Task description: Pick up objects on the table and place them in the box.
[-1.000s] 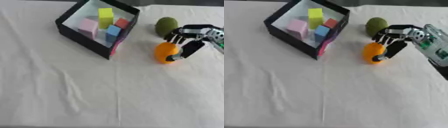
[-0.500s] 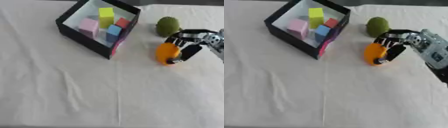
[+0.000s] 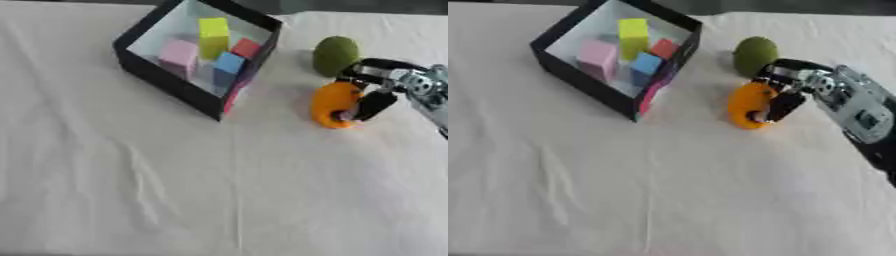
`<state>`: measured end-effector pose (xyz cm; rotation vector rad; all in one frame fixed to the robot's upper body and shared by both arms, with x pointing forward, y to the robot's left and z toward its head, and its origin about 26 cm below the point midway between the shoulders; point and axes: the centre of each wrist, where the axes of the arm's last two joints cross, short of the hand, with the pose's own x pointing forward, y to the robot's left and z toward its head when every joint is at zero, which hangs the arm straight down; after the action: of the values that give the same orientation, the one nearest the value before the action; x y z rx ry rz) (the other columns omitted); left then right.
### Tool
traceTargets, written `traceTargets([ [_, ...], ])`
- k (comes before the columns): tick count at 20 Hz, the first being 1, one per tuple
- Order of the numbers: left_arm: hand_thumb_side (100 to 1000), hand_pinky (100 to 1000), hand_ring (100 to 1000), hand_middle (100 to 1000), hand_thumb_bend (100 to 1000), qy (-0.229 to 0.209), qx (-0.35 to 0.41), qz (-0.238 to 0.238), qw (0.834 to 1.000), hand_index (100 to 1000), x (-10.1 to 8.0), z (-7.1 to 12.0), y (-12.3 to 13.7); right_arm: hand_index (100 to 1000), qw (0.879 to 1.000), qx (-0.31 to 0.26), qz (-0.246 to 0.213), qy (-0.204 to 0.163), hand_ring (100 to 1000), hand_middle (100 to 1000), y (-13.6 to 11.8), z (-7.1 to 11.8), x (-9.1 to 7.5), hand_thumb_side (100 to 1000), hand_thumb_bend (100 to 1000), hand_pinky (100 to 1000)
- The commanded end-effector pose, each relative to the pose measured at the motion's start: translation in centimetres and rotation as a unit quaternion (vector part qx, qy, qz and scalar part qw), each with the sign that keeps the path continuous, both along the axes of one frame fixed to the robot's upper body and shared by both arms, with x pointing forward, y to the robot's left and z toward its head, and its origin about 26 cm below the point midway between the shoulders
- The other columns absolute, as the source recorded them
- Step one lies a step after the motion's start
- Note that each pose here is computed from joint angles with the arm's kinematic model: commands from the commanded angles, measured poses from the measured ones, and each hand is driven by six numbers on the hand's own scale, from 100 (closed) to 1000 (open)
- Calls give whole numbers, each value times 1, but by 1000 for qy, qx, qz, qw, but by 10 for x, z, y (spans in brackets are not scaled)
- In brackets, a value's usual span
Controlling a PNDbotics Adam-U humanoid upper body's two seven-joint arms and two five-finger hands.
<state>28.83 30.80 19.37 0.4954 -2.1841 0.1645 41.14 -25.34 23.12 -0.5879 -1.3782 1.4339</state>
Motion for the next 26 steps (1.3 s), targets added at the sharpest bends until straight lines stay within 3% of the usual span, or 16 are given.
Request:
traceTargets([
  [1, 733, 578, 737, 741, 369, -17, 9, 3, 1000, 813, -3, 8, 3, 634, 998, -10, 13, -55, 589, 481, -4, 47, -17, 100, 266, 726],
  [2, 733, 578, 737, 741, 369, -18, 9, 4, 1000, 812, -3, 8, 3, 633, 998, -11, 20, -66, 587, 479, -2, 57, -22, 100, 333, 725],
  [8, 732, 578, 736, 741, 369, -16, 9, 6, 1000, 812, -3, 6, 3, 633, 987, 15, 75, -145, 583, 478, 33, 120, -48, 100, 308, 728],
  [10, 732, 578, 736, 740, 370, -15, 8, 4, 1000, 812, -3, 5, 3, 636, 983, 19, 93, -156, 586, 482, 52, 132, -47, 100, 305, 731],
  [13, 729, 578, 736, 740, 372, -17, 6, 0, 1000, 811, -3, 6, 1, 645, 980, 23, 112, -165, 591, 490, 89, 140, -33, 100, 300, 739],
  [20, 717, 581, 735, 740, 379, -40, 0, -23, 999, 812, 2, 15, -6, 656, 979, 24, 112, -169, 598, 500, 155, 114, 17, 100, 300, 750],
  [26, 711, 581, 734, 739, 384, -56, -7, -38, 998, 811, 4, 19, -11, 663, 985, 26, 84, -149, 602, 507, 182, 59, 51, 100, 311, 760],
])
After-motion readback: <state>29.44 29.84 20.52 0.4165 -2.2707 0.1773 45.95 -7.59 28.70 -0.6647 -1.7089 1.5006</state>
